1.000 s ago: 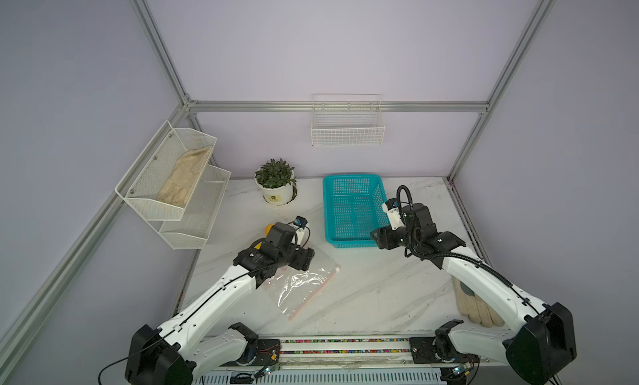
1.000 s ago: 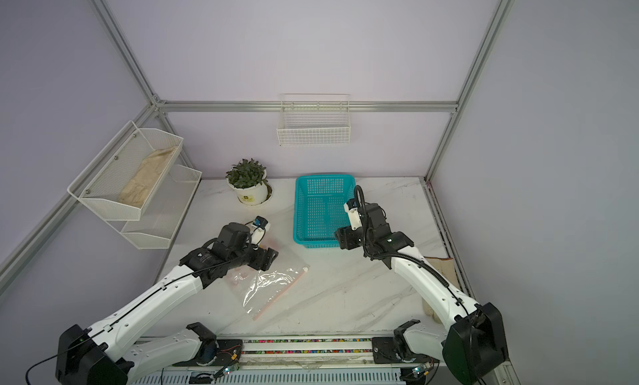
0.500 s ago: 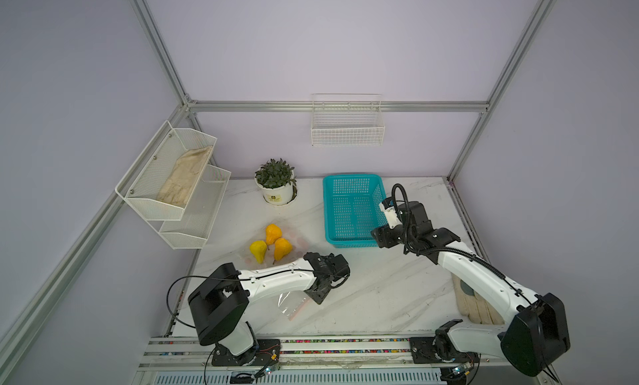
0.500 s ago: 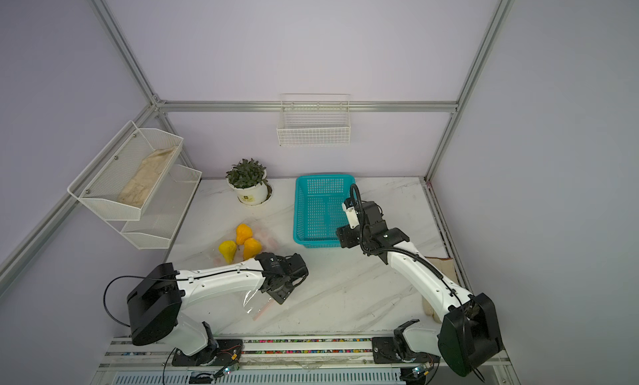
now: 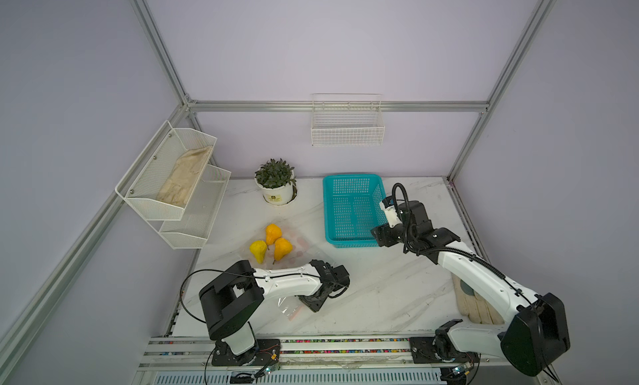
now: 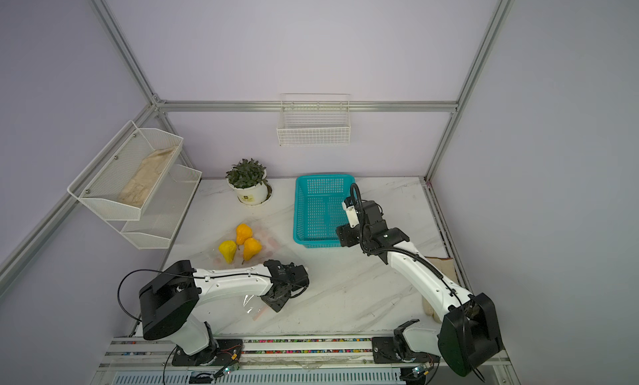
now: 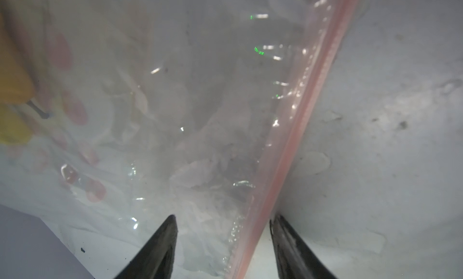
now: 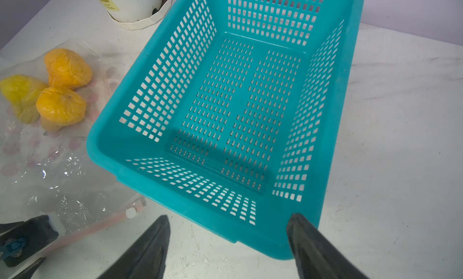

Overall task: Open the zip-top bag and take out the pear
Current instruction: Pick up the zipper food storage bag at the center of the board, then unzip the zipper on the zipper food storage bag.

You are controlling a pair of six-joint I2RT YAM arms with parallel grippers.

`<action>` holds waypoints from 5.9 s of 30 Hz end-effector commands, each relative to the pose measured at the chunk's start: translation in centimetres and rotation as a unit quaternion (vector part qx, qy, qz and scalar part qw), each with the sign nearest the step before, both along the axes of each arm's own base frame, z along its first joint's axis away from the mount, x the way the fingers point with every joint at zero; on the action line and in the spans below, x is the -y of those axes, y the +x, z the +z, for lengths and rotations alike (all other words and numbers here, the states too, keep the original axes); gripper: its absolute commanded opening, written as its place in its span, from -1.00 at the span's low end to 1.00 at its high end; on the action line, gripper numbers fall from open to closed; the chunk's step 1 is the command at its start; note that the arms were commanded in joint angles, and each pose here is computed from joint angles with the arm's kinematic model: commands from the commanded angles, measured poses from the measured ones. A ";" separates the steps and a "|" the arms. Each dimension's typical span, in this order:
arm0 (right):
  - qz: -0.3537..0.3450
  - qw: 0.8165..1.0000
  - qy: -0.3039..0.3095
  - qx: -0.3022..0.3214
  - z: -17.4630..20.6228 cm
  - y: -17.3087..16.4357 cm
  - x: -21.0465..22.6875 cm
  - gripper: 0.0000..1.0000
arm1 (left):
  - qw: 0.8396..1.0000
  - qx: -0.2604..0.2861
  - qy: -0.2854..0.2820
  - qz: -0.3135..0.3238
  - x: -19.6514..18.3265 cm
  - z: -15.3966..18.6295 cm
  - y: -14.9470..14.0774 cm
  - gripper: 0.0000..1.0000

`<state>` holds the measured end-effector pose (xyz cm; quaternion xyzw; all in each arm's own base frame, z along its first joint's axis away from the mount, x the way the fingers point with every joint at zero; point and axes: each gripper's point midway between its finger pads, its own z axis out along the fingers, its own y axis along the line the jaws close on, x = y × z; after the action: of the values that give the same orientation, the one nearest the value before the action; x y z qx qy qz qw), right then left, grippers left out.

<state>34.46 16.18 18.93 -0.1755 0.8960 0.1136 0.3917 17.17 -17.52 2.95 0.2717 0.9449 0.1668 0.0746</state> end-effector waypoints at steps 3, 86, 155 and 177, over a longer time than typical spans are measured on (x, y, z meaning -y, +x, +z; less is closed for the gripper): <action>0.001 1.000 -0.005 0.022 1.1 0.0 0.4 0.56 | 0.999 0.017 0.037 0.022 -1.2 -1.6 0.6 -0.15; 0.571 0.775 0.217 0.161 4.8 -6.9 -18.6 -1.00 | 0.926 0.202 -0.319 -0.003 -3.7 23.6 0.4 0.39; 0.600 0.766 0.193 0.128 5.7 -7.3 -17.3 -1.00 | 0.890 0.109 -0.371 -0.242 3.1 21.5 5.7 -1.00; 0.523 0.820 0.205 0.112 2.3 -0.6 -12.2 -1.00 | 0.909 0.103 -0.383 -0.124 -2.4 24.7 -0.7 -1.00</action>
<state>31.84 29.78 21.79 -0.5555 0.5619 0.4818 0.3789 18.44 -16.64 26.25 0.3451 0.8693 -0.1873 0.3002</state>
